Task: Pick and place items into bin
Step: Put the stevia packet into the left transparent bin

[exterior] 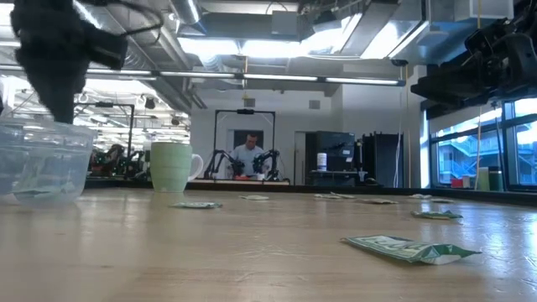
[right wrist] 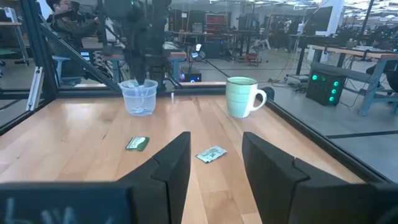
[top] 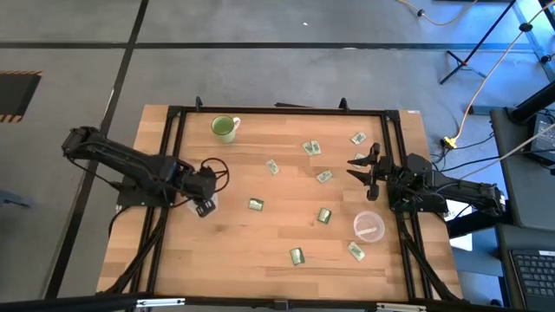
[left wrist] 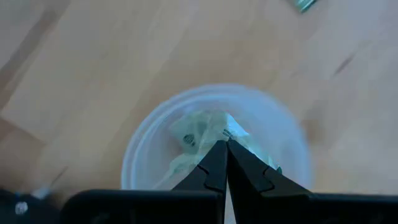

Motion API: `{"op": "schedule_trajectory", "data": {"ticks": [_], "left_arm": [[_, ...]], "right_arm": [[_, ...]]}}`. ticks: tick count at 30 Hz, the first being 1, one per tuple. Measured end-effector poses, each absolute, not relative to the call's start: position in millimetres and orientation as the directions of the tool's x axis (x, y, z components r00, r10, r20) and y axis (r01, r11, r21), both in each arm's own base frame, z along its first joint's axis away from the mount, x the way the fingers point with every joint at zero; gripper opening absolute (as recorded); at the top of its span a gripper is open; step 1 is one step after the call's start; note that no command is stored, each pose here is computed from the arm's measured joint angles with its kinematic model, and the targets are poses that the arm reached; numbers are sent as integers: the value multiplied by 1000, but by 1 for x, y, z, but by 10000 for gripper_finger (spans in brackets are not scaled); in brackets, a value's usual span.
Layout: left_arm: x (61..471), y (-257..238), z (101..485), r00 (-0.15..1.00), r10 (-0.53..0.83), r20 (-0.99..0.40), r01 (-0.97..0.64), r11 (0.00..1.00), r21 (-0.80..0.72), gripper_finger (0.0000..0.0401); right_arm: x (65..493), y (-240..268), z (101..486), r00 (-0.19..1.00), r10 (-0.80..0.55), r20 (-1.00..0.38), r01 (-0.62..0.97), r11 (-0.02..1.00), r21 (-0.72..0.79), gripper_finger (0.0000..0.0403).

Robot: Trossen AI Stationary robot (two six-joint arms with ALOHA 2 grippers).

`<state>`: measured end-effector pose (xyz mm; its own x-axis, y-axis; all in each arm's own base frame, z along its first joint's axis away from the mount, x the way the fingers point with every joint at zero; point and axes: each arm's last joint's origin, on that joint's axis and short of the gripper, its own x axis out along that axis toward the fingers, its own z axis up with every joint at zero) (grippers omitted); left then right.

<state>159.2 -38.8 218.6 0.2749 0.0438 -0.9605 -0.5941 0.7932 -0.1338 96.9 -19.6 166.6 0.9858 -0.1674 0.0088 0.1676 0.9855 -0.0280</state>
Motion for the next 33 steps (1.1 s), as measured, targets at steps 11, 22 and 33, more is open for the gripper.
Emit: {"op": "schedule_trajectory", "data": {"ticks": [11,22,33], "left_arm": [[152,-37,201,216,60,-975,-621,779,-90,26],[162,-39,229,320,66,-945,-553,823,-130,69],[207,-15,270,627,165,-761,-392,912,-125,71]], "right_arm": [[97,-20,167,986,-168,9,168,985,-28,149],[97,-20,167,986,-167,9,168,985,-29,149],[97,-20,167,986,-168,9,168,985,-29,149]]}}
